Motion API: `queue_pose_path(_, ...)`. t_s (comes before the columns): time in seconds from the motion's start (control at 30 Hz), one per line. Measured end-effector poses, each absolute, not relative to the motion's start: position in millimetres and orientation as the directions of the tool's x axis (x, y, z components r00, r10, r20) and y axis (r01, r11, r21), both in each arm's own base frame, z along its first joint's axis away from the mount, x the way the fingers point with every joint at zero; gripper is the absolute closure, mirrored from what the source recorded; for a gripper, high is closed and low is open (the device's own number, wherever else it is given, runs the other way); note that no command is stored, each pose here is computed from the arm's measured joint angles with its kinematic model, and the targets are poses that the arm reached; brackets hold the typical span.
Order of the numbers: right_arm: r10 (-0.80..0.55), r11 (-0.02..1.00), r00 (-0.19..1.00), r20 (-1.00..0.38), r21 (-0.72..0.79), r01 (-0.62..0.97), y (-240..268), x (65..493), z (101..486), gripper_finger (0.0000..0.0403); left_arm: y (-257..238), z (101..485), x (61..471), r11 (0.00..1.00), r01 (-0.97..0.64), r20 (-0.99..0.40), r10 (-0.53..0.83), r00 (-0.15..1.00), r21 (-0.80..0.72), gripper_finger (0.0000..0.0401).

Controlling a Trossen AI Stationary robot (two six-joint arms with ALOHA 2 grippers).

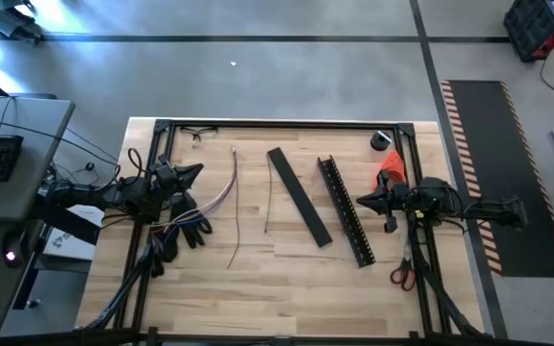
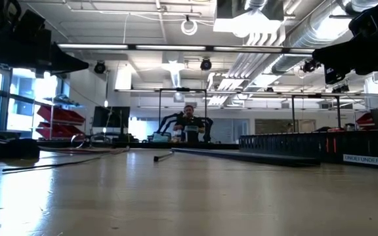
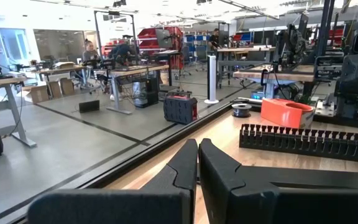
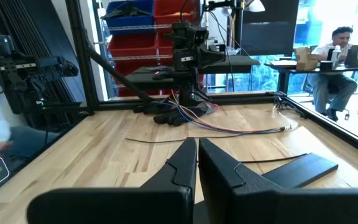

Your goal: Ziptie cables

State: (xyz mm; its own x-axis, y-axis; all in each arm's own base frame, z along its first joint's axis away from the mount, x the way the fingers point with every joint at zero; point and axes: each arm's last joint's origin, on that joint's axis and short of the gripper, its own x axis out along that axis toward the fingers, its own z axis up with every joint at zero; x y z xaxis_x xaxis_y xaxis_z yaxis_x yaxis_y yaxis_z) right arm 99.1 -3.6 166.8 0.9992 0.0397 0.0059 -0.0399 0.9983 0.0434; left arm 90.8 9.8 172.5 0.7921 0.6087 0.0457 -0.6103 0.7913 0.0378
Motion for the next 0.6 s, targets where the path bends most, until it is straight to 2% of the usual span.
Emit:
queue_pose_path(0.47,0.040,0.998,0.999,0.005,0.043,-0.040,-3.6,99.1,166.7,0.0402,9.8,172.4,90.8,0.791,-0.610,0.046,0.609,0.792,0.038,0.0401)
queue_pose_path(0.6,0.040,0.998,0.999,0.006,0.043,-0.040,-3.6,99.1,166.7,0.0402,9.6,174.5,90.9,0.800,-0.599,0.063,0.600,0.798,-0.032,0.0401)
